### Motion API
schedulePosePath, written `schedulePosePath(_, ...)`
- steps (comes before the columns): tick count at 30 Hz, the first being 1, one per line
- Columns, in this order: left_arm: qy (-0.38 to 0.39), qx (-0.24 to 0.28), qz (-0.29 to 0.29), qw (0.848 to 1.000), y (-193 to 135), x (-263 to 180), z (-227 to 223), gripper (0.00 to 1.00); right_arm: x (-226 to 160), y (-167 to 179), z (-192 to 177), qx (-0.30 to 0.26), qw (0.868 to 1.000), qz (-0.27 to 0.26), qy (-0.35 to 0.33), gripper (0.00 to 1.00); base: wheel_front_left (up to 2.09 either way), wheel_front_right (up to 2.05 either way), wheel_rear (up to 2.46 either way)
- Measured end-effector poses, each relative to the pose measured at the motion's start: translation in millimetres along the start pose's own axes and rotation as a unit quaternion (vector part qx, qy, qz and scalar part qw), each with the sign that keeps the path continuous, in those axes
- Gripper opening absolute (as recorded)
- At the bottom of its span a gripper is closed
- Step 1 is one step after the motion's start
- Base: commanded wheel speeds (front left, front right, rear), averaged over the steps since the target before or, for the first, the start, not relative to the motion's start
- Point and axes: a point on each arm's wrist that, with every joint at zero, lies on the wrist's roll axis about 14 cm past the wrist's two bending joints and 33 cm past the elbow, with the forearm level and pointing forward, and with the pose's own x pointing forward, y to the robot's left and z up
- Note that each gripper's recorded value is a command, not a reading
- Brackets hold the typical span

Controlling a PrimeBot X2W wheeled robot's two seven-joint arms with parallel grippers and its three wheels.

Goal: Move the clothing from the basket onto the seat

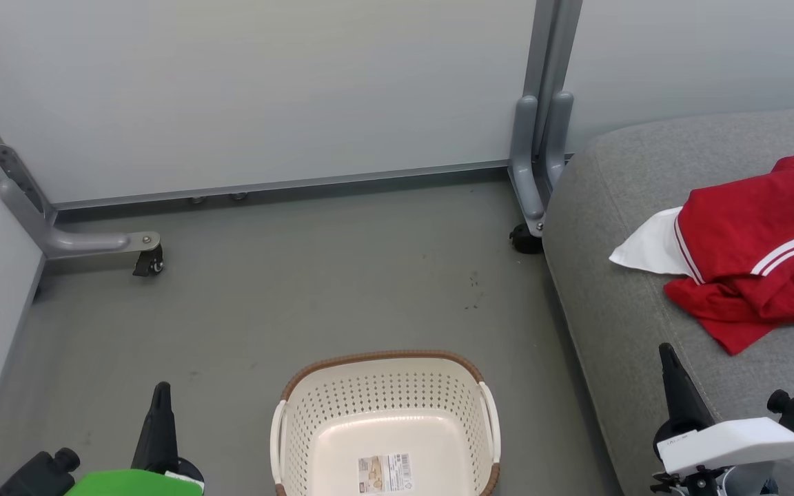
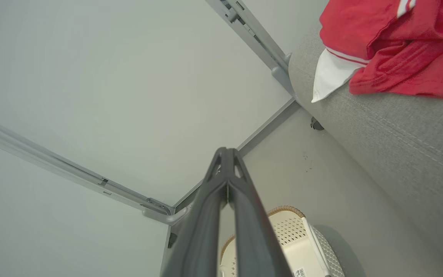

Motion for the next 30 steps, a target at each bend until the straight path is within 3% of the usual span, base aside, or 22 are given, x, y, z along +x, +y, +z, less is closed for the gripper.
schedulePosePath(30,0.002,-0.164,0.0,0.986,0,18,10,0.0,19,-4,4,0.169,0.986,-0.013,0.005,0.0,0.0,0.0,0.0)
